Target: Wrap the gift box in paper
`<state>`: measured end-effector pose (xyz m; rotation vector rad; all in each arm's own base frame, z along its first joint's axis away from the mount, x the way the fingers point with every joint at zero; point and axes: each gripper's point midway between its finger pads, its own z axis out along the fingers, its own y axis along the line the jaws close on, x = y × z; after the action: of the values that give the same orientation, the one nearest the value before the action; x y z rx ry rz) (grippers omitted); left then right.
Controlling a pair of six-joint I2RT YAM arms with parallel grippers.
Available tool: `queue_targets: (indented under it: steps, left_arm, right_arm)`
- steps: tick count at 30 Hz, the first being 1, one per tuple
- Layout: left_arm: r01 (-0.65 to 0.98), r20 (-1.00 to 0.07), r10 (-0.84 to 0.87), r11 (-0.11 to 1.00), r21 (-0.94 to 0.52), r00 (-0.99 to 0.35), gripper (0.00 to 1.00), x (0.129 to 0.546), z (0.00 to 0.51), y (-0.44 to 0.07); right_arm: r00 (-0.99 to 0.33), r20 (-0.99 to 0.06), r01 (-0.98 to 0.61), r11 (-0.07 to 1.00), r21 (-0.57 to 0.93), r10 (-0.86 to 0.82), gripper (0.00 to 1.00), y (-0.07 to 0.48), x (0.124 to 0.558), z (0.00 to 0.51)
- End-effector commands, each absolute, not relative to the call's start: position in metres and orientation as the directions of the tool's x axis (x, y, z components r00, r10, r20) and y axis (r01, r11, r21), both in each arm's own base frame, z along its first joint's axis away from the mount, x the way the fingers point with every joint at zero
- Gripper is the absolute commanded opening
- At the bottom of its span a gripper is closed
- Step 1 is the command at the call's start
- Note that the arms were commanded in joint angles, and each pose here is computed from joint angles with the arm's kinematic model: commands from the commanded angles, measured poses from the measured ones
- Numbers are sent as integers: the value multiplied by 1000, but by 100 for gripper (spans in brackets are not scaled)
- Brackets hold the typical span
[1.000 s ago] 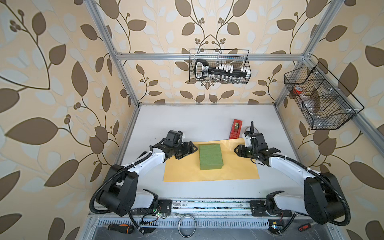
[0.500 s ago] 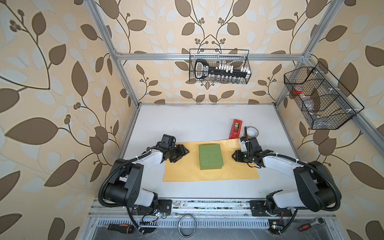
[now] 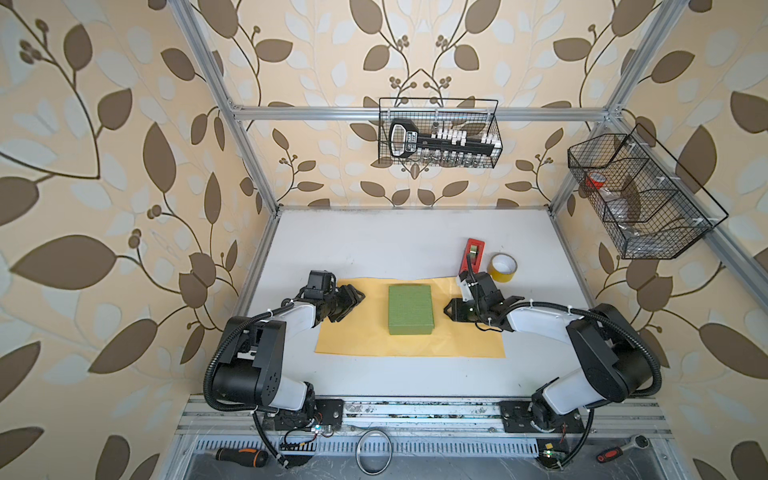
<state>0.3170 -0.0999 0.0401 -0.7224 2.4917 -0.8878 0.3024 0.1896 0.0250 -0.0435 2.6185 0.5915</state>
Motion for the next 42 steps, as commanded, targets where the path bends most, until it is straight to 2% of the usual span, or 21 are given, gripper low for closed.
queue_targets:
  steps: [1, 4, 8, 12, 15, 21, 29, 36, 42]
  left_arm:
    - [-399, -193, -617, 684, -611, -763, 68, 301, 35, -83]
    - [-364, -224, -621, 672, -644, -751, 70, 302, 54, -85]
    - [-253, -233, -594, 619, -743, -770, 77, 306, 98, -107]
    - [-114, -286, -511, 617, -778, -810, 83, 304, 140, -138]
    - [-49, -309, -457, 620, -783, -834, 84, 301, 157, -159]
    - [-5, -315, -407, 618, -786, -857, 84, 297, 166, -177]
    - [6, -318, -378, 635, -772, -869, 84, 295, 166, -177]
    - [16, -322, -373, 631, -775, -870, 84, 294, 171, -178]
    - [24, -312, -362, 619, -785, -878, 84, 294, 173, -182]
  right_arm:
    - [-905, -423, -128, 918, 375, 47, 42, 187, 300, 28]
    - [-896, -443, -141, 929, 343, 28, 46, 174, 300, 42]
    - [-885, -458, -80, 942, 325, 83, 53, 125, 300, 55]
    - [-868, -455, 47, 946, 322, 198, 67, 72, 301, 56]
    - [-847, -454, 115, 929, 351, 276, 74, 59, 306, 55]
    - [-858, -392, 201, 919, 339, 332, 75, 53, 293, 27]
    - [-885, -309, 217, 896, 386, 347, 65, 62, 268, 9]
    - [-880, -318, 200, 884, 423, 351, 39, 67, 259, 13]
    - [-867, -358, 178, 887, 425, 346, 23, 66, 263, 20]
